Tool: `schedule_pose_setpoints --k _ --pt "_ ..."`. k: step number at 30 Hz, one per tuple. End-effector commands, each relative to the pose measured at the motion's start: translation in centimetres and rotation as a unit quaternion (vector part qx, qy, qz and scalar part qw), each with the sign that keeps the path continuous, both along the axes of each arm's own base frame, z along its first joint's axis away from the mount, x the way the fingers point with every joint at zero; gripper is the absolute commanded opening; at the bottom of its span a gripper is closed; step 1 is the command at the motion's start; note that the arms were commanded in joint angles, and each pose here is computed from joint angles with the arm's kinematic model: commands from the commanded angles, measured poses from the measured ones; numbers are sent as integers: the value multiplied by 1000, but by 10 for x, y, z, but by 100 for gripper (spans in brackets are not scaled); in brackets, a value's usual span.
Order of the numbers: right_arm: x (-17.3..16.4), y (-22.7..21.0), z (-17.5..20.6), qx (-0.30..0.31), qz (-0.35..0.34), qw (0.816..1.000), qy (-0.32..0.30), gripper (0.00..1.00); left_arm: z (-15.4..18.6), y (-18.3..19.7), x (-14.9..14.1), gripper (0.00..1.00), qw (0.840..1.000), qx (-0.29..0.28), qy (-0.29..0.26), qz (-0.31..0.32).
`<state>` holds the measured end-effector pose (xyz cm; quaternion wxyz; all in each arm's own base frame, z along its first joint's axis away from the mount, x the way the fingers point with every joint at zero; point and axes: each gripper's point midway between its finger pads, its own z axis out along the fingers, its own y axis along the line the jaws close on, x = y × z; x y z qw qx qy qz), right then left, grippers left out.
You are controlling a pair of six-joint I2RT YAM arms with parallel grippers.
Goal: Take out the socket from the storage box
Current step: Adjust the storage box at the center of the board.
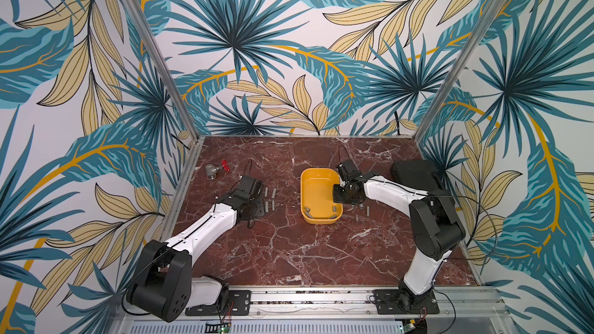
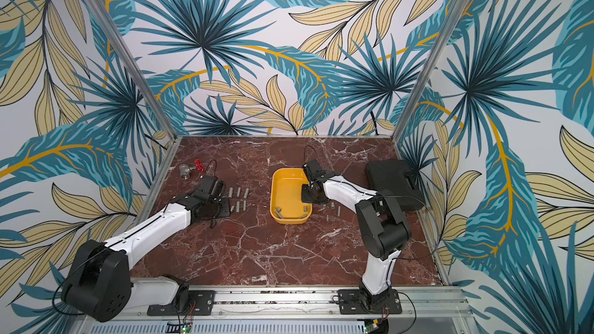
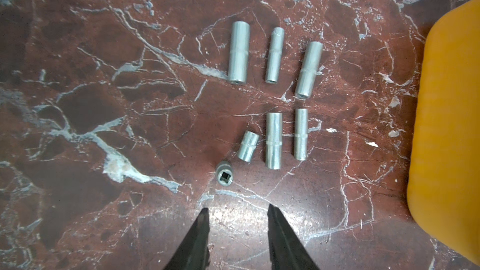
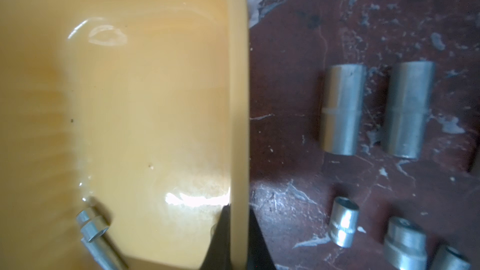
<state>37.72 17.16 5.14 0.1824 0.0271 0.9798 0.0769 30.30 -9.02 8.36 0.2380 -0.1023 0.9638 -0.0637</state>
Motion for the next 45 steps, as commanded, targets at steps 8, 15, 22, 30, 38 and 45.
schedule_pose_setpoints --k 8,15,22,30,38,45 --pt "-64 3 18 20 37 990 136 0 12 0 -1 40 1000 -8 -20 -6" --pt "-114 6 54 53 67 969 230 0 21 -8 0 40 999 -32 -29 -17" --pt "-120 13 53 73 66 961 258 0 22 -15 2 41 998 -48 -32 -23" --pt "-110 14 53 68 64 966 243 0 19 -12 -4 40 998 -43 -27 -23" --pt "-61 13 42 45 44 987 148 0 15 -13 -6 40 998 -50 -21 -18" --pt "-12 12 6 32 8 999 43 0 3 -22 -10 40 998 -62 -4 -19"
